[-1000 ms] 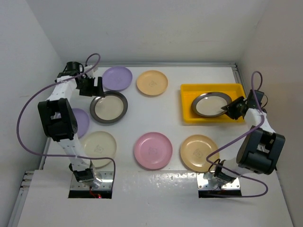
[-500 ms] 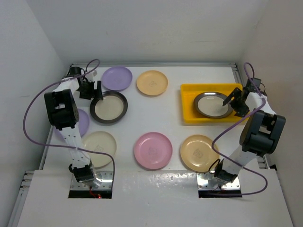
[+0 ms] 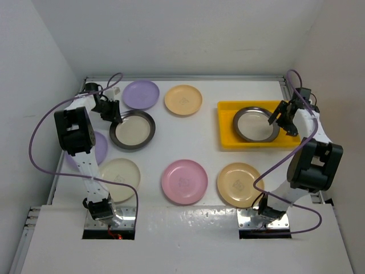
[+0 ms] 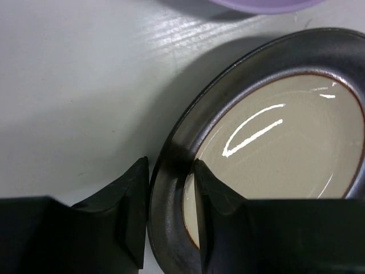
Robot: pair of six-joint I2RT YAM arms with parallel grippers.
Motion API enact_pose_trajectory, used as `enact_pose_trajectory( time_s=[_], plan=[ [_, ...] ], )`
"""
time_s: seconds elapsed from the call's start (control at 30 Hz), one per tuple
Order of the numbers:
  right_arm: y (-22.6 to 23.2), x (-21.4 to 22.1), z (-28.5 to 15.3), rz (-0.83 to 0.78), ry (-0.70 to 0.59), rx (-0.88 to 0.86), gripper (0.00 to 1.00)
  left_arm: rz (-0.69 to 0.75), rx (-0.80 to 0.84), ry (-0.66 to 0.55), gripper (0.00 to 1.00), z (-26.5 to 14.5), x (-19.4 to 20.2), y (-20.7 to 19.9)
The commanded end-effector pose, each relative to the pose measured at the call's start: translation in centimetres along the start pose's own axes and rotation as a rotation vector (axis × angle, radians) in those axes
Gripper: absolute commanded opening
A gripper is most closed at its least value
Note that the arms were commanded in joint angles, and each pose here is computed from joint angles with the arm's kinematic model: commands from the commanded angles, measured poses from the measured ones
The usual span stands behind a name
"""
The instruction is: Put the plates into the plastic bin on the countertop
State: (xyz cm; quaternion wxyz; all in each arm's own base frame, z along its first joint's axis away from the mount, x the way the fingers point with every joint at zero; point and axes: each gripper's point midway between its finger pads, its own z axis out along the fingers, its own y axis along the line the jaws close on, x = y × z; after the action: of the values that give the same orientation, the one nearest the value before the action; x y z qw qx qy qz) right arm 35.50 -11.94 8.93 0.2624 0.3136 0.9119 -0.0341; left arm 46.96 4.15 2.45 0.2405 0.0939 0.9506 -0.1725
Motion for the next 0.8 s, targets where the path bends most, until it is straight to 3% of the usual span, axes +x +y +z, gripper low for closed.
enact_pose_trajectory(
  time_s=[0.0,0.17,0.37,0.53,0.77],
  plan=[
    [-2.2,0.1,0.2,0.068,0.038,0.104,0.79,0.005,0.085,0.048,0.34,0.4,1.3,-2.0],
    [-2.2,1.6,2.6,0.101,0.131,0.047,0.78,0.005,0.091,0.064,0.28,0.3,1.7,-2.1],
    [-1.1,2.8,3.9,0.089,0.173,-0.01,0.75,0.013,0.14,0.081,0.04,0.0,2.3,-3.0],
    [1.2,1.0,1.5,0.019,0.062,-0.086,0.75,0.044,0.23,0.104,0.0,-0.8,2.9,-4.7],
    [7.5,-0.2,-4.9,-0.179,-0.143,-0.298,0.73,0.262,0.383,-0.007,0.0,-5.4,-0.8,-11.1]
  ],
)
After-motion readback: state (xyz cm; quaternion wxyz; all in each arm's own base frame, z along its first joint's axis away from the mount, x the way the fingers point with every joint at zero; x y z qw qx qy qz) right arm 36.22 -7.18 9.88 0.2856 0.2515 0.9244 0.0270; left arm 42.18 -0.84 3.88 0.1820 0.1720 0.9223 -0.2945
